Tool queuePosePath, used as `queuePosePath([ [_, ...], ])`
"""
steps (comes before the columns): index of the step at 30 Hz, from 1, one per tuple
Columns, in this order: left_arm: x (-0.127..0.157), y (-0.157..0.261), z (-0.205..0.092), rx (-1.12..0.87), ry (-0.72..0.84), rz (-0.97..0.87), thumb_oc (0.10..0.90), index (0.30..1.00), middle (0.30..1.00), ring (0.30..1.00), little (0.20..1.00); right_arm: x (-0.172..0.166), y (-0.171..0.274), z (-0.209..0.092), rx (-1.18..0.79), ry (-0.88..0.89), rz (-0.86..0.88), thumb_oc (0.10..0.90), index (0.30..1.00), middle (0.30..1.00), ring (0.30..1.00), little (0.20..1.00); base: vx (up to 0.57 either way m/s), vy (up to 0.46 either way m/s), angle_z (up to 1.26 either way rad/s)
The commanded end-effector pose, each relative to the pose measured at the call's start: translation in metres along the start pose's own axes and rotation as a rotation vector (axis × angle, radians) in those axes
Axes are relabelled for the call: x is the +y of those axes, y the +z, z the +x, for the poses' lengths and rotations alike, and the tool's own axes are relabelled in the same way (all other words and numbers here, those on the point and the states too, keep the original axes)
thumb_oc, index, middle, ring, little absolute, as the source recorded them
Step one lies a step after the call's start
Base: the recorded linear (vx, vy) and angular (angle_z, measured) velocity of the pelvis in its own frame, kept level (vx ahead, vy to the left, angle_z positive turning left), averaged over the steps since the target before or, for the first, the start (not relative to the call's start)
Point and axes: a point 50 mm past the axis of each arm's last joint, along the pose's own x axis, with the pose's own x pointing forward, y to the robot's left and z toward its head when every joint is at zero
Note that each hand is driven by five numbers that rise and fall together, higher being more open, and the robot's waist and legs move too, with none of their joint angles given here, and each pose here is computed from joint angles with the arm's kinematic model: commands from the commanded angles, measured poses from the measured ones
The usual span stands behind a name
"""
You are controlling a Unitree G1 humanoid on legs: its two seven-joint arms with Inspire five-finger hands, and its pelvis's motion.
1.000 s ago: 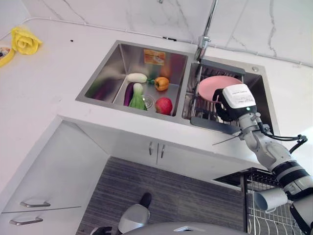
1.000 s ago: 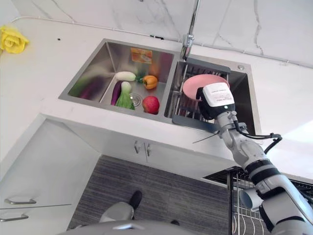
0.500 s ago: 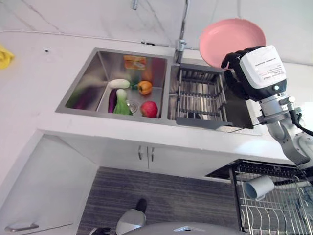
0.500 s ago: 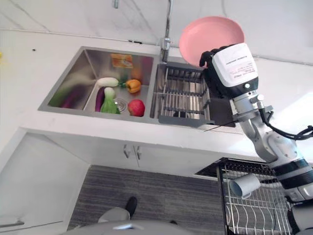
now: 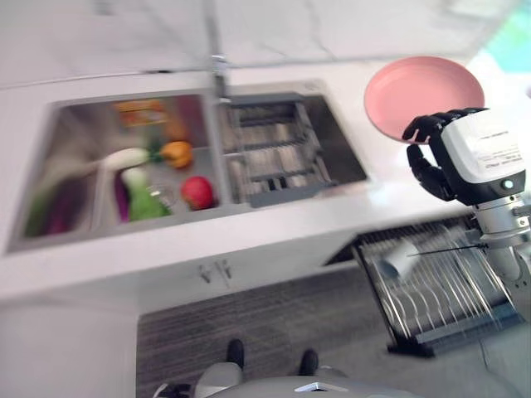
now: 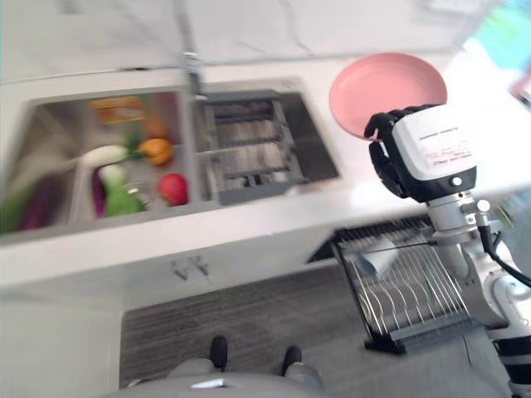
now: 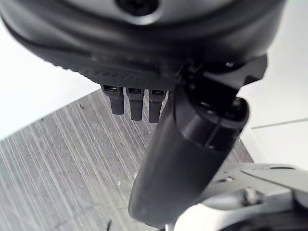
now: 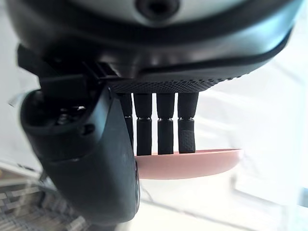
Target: Place the dishes in the dishwasher.
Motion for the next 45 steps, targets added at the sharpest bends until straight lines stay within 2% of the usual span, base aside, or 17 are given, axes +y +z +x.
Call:
queuePosePath([
  [1, 0.018, 0.018, 0.002, -0.039, 0.049, 0.009, 0.8, 0.9, 0.9, 0.9, 0.9, -0.055, -0.016, 0.032, -0.003, -0.262, -0.172, 0.4, 0.3, 0.3, 0.3, 0.3, -0.24, -0.014, -1.28],
  [6, 0.029, 0.023, 0.002, -0.051, 0.083, -0.04, 0.8, 0.9, 0.9, 0.9, 0.9, -0.039, -0.027, 0.022, 0.063, -0.185, -0.191, 0.4, 0.3, 0.3, 0.3, 0.3, -0.2, -0.072, -1.07],
  [9, 0.019, 0.019, 0.002, -0.042, 0.062, -0.079, 0.8, 0.9, 0.9, 0.9, 0.9, -0.03, -0.037, 0.009, 0.144, -0.141, -0.193, 0.4, 0.3, 0.3, 0.3, 0.3, -0.02, -0.16, -0.28],
  [13, 0.011, 0.013, 0.002, -0.024, 0.044, -0.101, 0.8, 0.9, 0.9, 0.9, 0.9, -0.021, -0.032, 0.005, 0.144, -0.106, -0.156, 0.4, 0.3, 0.3, 0.3, 0.3, 0.06, -0.139, -0.63],
  [19, -0.008, 0.015, 0.001, -0.034, -0.012, -0.073, 0.8, 0.9, 0.9, 0.9, 0.9, 0.003, -0.014, -0.002, 0.096, 0.03, -0.012, 0.4, 0.3, 0.3, 0.3, 0.3, -0.01, -0.143, 0.12],
  [28, -0.018, 0.004, -0.001, -0.016, -0.048, -0.039, 0.8, 0.9, 0.9, 0.9, 0.9, 0.036, -0.004, -0.01, 0.117, 0.16, 0.107, 0.4, 0.3, 0.3, 0.3, 0.3, 0.03, -0.007, 0.29],
  [32, -0.016, -0.001, -0.001, -0.006, -0.042, -0.039, 0.8, 0.9, 0.9, 0.9, 0.9, 0.049, -0.006, -0.012, 0.158, 0.202, 0.14, 0.4, 0.3, 0.3, 0.3, 0.3, 0.0, 0.025, 0.18],
  [36, -0.011, -0.001, -0.001, -0.012, -0.024, -0.04, 0.8, 0.9, 0.9, 0.9, 0.9, 0.076, -0.023, -0.019, 0.296, 0.283, 0.145, 0.4, 0.3, 0.3, 0.3, 0.3, 0.02, 0.009, 0.32],
  [45, -0.003, 0.004, 0.0, -0.04, 0.004, -0.021, 0.8, 0.9, 0.9, 0.9, 0.9, 0.097, -0.05, 0.001, 0.422, 0.318, 0.128, 0.4, 0.3, 0.3, 0.3, 0.3, -0.08, 0.027, 0.23],
])
